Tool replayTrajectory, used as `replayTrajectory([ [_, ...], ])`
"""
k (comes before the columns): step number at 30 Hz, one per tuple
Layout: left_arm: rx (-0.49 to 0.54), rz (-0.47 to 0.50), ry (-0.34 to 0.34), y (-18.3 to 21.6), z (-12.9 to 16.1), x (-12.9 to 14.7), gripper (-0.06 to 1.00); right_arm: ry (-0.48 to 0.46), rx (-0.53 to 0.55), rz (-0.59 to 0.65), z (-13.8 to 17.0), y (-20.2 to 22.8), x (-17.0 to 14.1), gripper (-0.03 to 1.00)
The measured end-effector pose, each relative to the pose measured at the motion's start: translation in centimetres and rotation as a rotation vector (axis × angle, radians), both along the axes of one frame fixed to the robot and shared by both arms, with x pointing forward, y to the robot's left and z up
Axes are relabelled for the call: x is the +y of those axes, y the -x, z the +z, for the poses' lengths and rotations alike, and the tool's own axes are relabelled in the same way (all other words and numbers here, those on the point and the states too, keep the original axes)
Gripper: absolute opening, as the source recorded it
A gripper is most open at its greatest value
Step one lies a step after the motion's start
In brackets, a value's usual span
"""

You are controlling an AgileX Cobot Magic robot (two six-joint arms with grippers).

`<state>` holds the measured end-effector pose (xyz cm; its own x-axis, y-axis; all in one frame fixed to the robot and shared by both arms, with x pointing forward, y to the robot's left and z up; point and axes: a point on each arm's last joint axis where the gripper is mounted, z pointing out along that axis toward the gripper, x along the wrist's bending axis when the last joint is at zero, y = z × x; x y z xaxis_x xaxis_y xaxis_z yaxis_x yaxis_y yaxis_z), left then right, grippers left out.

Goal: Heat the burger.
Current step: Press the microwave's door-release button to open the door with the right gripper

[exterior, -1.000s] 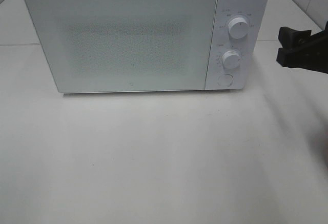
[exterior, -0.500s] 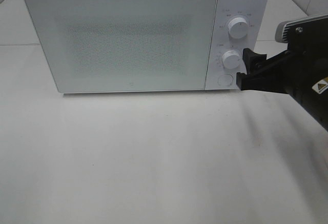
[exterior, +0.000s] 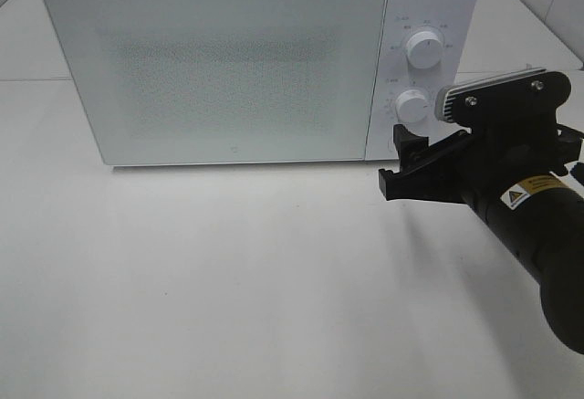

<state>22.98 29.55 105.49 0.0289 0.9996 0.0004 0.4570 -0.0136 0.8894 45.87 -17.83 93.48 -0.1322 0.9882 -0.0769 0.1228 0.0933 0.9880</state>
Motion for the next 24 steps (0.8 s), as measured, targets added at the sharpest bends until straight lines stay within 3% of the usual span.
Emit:
replayTrajectory([
  [5, 0.000, 0.000, 0.000, 0.00, 0.00, 0.00, 0.99, -0.117, 0.001, -0.023, 0.07, -0.04, -0.06, 0.73],
  [6, 0.000, 0.000, 0.000, 0.00, 0.00, 0.00, 0.99, -0.205, 0.005, -0.035, 0.12, -0.04, -0.07, 0.71],
  [7, 0.000, 0.000, 0.000, 0.00, 0.00, 0.00, 0.99, -0.205, 0.005, -0.035, 0.12, -0.04, -0.07, 0.71],
  [8, 0.000, 0.000, 0.000, 0.00, 0.00, 0.00, 0.99, -0.264, 0.011, -0.042, 0.13, -0.04, -0.07, 0.70],
  [9, 0.000, 0.000, 0.000, 0.00, 0.00, 0.00, 0.99, -0.386, 0.025, -0.058, 0.14, -0.05, -0.08, 0.67],
  [10, 0.000, 0.000, 0.000, 0.00, 0.00, 0.00, 0.99, -0.386, 0.025, -0.058, 0.14, -0.05, -0.08, 0.67],
  [11, 0.000, 0.000, 0.000, 0.00, 0.00, 0.00, 0.99, -0.462, 0.034, -0.067, 0.14, -0.05, -0.08, 0.65],
  [12, 0.000, 0.000, 0.000, 0.00, 0.00, 0.00, 0.99, -0.628, 0.054, -0.088, 0.14, -0.05, -0.08, 0.60],
  [13, 0.000, 0.000, 0.000, 0.00, 0.00, 0.00, 0.99, -0.628, 0.054, -0.088, 0.14, -0.05, -0.08, 0.60],
  [14, 0.000, 0.000, 0.000, 0.00, 0.00, 0.00, 0.99, -0.770, 0.071, -0.105, 0.14, -0.05, -0.08, 0.54],
  [15, 0.000, 0.000, 0.000, 0.00, 0.00, 0.00, 0.99, -0.770, 0.071, -0.105, 0.14, -0.05, -0.08, 0.54],
  [16, 0.000, 0.000, 0.000, 0.00, 0.00, 0.00, 0.99, -0.861, 0.082, -0.117, 0.14, -0.05, -0.08, 0.50],
  [17, 0.000, 0.000, 0.000, 0.00, 0.00, 0.00, 0.99, -1.038, 0.104, -0.138, 0.14, -0.05, -0.08, 0.42],
  [18, 0.000, 0.000, 0.000, 0.00, 0.00, 0.00, 0.99, -1.038, 0.104, -0.138, 0.14, -0.05, -0.08, 0.42],
  [19, 0.000, 0.000, 0.000, 0.00, 0.00, 0.00, 0.99, -1.209, 0.124, -0.159, 0.14, -0.05, -0.08, 0.34],
  [20, 0.000, 0.000, 0.000, 0.00, 0.00, 0.00, 0.99, -1.273, 0.132, -0.167, 0.14, -0.05, -0.08, 0.30],
  [21, 0.000, 0.000, 0.000, 0.00, 0.00, 0.00, 0.99, -1.273, 0.132, -0.167, 0.14, -0.05, -0.08, 0.30],
  [22, 0.000, 0.000, 0.000, 0.00, 0.00, 0.00, 0.99, -1.403, 0.148, -0.183, 0.14, -0.05, -0.08, 0.22],
  [23, 0.000, 0.000, 0.000, 0.00, 0.00, 0.00, 0.99, -1.468, 0.156, -0.191, 0.14, -0.05, -0.08, 0.19],
  [24, 0.000, 0.000, 0.000, 0.00, 0.00, 0.00, 0.99, -1.468, 0.156, -0.191, 0.14, -0.05, -0.08, 0.19],
])
